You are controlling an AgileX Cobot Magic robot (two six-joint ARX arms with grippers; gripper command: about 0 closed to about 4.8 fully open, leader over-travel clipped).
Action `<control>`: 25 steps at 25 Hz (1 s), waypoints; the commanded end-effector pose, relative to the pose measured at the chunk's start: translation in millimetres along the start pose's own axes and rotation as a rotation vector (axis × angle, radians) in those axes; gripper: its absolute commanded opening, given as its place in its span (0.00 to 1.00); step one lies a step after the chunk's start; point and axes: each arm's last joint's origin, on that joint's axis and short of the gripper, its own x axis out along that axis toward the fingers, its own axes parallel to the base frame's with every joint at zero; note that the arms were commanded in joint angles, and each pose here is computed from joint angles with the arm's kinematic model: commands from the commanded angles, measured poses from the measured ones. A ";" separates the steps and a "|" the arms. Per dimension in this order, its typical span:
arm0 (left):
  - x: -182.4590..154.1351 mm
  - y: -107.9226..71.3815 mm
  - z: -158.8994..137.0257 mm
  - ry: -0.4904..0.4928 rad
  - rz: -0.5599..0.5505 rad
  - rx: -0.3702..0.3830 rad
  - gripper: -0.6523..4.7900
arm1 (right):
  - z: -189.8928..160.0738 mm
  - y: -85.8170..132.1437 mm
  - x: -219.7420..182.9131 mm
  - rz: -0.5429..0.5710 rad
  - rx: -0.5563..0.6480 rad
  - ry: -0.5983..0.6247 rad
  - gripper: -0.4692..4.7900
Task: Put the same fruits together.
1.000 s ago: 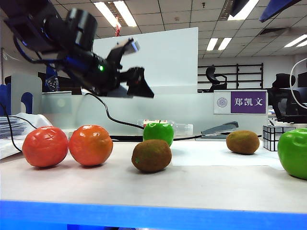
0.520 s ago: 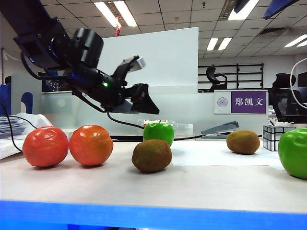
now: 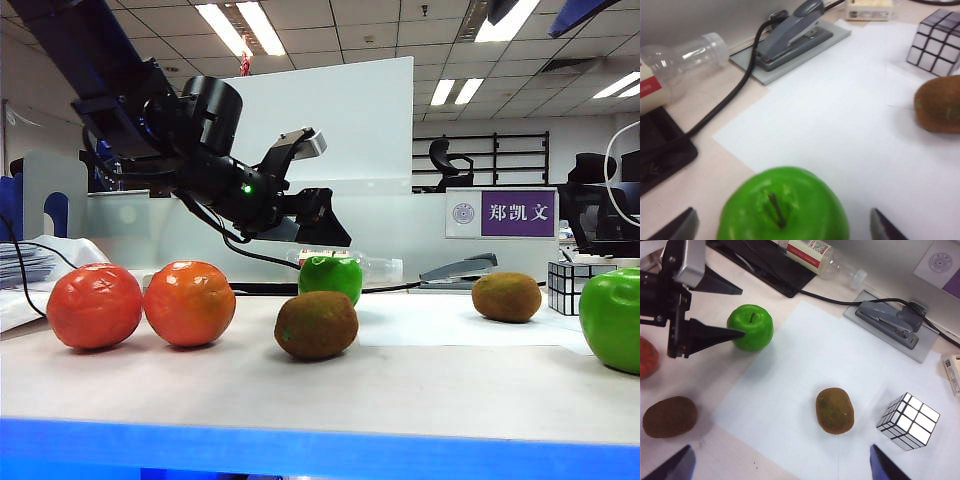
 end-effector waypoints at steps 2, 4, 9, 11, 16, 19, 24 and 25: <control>6.3 2.6 4.2 0.005 0.000 0.007 1.00 | 2.6 -0.2 -2.5 -0.007 -0.006 -0.024 1.00; 8.8 4.0 5.0 0.022 -0.004 0.000 1.00 | 2.8 -0.2 -2.5 -0.007 -0.007 -0.026 1.00; 14.4 5.1 -0.6 0.060 -0.016 -0.016 1.00 | 3.7 -0.4 -2.5 -0.009 -0.008 -0.035 1.00; 14.9 4.7 -2.9 0.074 -0.020 -0.014 1.00 | 3.9 -0.5 -2.5 -0.010 -0.008 -0.037 1.00; 15.7 4.5 -5.3 0.084 -0.024 -0.005 1.00 | 4.7 -0.7 -2.4 -0.011 -0.010 -0.045 1.00; 17.0 4.4 -7.7 0.089 -0.025 -0.006 1.00 | 5.4 -0.8 -2.4 -0.013 -0.011 -0.052 1.00; 19.2 4.6 -10.9 0.096 -0.024 0.006 1.00 | 5.4 -0.8 -2.4 -0.012 -0.011 -0.052 1.00; 20.3 4.7 -12.4 0.099 -0.025 0.005 1.00 | 5.4 -0.8 -2.4 -0.012 -0.011 -0.052 1.00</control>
